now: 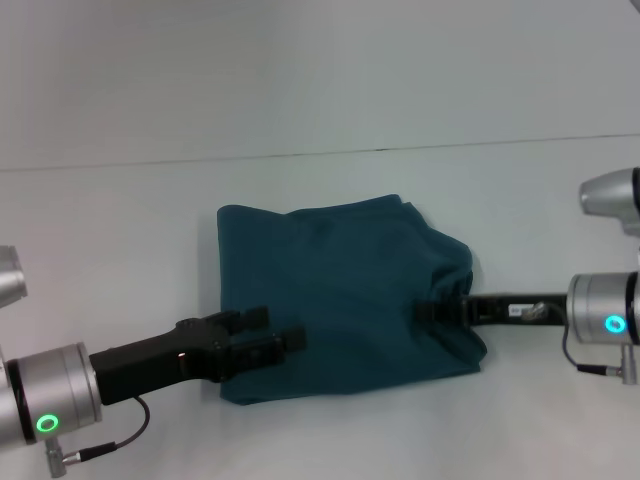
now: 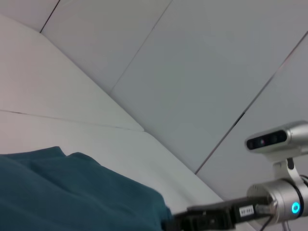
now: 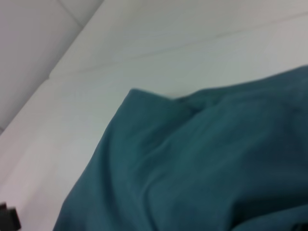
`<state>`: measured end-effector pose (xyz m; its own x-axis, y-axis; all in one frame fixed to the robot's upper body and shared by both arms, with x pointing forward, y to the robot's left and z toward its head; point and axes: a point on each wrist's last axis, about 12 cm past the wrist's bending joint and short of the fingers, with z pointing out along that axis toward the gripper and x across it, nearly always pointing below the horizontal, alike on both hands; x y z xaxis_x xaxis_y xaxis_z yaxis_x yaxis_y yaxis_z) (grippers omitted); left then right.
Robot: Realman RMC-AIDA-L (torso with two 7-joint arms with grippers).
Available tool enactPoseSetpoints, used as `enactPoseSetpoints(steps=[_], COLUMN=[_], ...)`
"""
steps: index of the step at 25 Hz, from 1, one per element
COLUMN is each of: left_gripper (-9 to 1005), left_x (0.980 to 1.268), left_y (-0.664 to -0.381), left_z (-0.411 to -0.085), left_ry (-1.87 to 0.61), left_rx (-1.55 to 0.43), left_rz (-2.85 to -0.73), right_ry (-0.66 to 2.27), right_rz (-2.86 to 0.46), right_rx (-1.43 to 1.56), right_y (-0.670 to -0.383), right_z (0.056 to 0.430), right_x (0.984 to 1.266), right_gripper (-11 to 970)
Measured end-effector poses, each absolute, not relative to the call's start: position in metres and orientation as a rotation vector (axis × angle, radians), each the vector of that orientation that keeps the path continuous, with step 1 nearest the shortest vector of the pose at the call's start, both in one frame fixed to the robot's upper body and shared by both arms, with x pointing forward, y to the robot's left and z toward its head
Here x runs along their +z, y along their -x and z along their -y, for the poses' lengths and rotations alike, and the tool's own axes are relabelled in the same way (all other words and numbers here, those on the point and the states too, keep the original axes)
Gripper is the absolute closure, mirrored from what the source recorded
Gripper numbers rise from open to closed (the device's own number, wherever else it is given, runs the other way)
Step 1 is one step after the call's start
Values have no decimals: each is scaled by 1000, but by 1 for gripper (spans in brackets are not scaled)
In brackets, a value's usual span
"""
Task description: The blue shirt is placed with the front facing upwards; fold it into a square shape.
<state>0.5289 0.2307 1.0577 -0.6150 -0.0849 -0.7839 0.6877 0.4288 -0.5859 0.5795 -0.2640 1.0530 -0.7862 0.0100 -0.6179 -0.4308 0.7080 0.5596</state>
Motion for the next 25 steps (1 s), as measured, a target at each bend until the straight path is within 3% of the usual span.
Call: enactPoseSetpoints(steps=[6,12,17,25], left_gripper=[155,164,171,182], left_x=[1058,1058,1058,1056], left_y=[-529,-529,-530,-530], left_z=[-232,-233,-232,-236], left_ry=[-513,-517,-523,-501], left_rx=[-1255,-1251,-1251,-1236], left_rz=[-1912,-1911,-1910,-1940], right_ry=[197,95,51,74], right_rz=[-2245,-2227,-2251,-2295], right_rx=[925,900,913,949], right_y=[-587,-596,-603,-605], right_z=[295,325,329,318], right_x=[1072,1093,1101,1103], right_gripper=[710,473,226,132])
